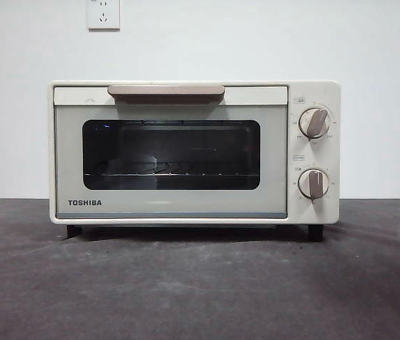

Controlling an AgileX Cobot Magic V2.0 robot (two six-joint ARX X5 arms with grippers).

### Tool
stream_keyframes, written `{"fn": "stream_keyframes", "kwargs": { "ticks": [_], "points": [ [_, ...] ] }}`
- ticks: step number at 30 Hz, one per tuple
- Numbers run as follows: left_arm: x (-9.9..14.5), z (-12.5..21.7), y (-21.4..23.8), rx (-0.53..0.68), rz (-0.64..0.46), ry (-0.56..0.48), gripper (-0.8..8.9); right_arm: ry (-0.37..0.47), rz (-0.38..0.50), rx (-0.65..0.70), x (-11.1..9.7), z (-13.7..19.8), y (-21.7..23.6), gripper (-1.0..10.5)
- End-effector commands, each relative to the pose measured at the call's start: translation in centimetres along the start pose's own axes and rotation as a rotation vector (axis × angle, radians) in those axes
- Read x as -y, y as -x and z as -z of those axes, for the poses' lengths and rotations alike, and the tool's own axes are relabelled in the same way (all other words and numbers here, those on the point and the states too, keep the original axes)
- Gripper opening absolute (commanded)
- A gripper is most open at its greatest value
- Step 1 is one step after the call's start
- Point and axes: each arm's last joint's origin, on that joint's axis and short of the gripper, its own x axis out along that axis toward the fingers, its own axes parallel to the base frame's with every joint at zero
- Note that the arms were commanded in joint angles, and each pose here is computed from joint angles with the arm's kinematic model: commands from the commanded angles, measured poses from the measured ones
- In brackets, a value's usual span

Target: The left arm flap open the oven, the right arm pick bread and place it into oven, the left arm flap close the oven

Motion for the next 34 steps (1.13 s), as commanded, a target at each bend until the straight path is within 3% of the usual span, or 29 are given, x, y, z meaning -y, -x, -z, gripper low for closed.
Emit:
{"fn": "stream_keyframes", "kwargs": {
  "ticks": [1, 9, 17, 26, 34],
  "points": [
    [0.7, -1.5, 0.5, 0.032, 0.043, 0.088, 0.18, -0.098, -0.022, 0.052, -0.4, -1.5, 0.5, 0.1],
    [2.5, -6.6, 1.6, 0.068, 0.097, 0.124, 0.18, -0.176, -0.070, 0.118, -1.8, -6.4, 2.6, 0.1],
    [4.6, -13.0, 2.1, 0.033, 0.138, 0.092, 0.18, -0.165, -0.182, 0.053, -3.5, -11.9, 4.7, 0.1],
    [7.2, -17.9, 1.7, -0.130, 0.319, 0.017, 0.18, -0.081, -0.335, -0.089, -5.1, -16.9, 5.2, 0.1],
    [9.3, -20.0, 1.6, -0.234, 0.468, -0.157, 0.17, 0.033, -0.475, -0.187, -6.3, -19.2, 4.6, 0.1]
  ]
}}
